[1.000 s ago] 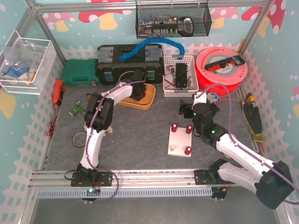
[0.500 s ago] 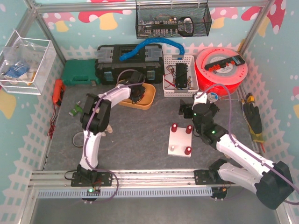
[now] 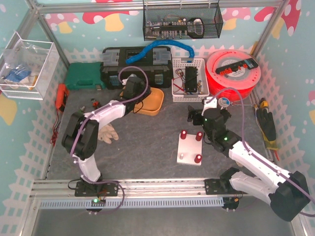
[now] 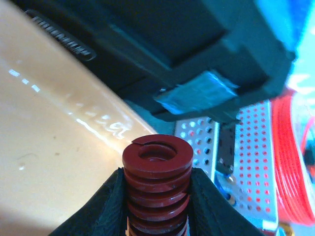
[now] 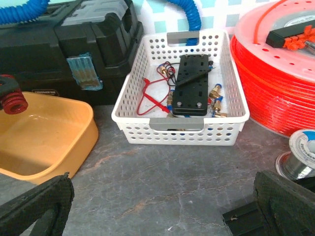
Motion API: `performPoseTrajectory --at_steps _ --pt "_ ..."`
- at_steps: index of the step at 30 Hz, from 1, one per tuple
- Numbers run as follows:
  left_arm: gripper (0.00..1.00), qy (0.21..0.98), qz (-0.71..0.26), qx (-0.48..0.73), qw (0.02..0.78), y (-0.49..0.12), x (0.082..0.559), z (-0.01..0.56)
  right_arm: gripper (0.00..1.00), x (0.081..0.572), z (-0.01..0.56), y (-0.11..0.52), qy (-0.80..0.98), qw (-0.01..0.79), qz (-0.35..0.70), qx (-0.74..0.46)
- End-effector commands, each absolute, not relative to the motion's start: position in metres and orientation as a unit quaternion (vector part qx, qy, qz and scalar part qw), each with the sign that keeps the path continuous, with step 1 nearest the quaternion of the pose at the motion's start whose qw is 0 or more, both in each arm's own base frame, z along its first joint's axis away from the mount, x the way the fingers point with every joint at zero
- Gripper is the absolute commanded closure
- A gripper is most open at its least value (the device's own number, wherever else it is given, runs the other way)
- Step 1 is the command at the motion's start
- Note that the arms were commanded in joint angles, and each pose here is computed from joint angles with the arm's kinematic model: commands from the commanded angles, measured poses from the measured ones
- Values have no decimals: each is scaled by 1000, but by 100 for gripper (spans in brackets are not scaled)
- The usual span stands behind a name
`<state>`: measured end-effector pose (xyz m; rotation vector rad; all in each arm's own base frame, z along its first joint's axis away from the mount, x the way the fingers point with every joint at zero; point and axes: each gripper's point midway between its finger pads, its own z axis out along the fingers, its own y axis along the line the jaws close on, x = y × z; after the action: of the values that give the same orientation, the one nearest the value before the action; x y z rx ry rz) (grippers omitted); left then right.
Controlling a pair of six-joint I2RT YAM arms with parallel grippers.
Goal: Install the large spring
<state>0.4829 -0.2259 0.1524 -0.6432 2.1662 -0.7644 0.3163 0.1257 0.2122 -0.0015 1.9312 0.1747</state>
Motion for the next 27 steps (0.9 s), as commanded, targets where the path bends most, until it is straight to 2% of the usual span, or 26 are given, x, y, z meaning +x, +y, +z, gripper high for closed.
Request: performPoseTrajectory --at_steps 1,5,11,21,27 --pt "86 788 -353 -85 497 -255 470 233 1 310 236 132 814 571 109 -9" --pt "85 732 -370 50 570 -280 423 264 2 302 240 136 823 552 133 -10" --pt "85 686 -354 179 610 -302 372 263 6 287 256 166 825 521 211 -62" --pt "86 609 -289 314 668 -312 296 236 27 266 272 209 826 454 307 -133" --pt "90 585 -252 337 693 -312 257 219 39 257 268 229 834 420 320 -163"
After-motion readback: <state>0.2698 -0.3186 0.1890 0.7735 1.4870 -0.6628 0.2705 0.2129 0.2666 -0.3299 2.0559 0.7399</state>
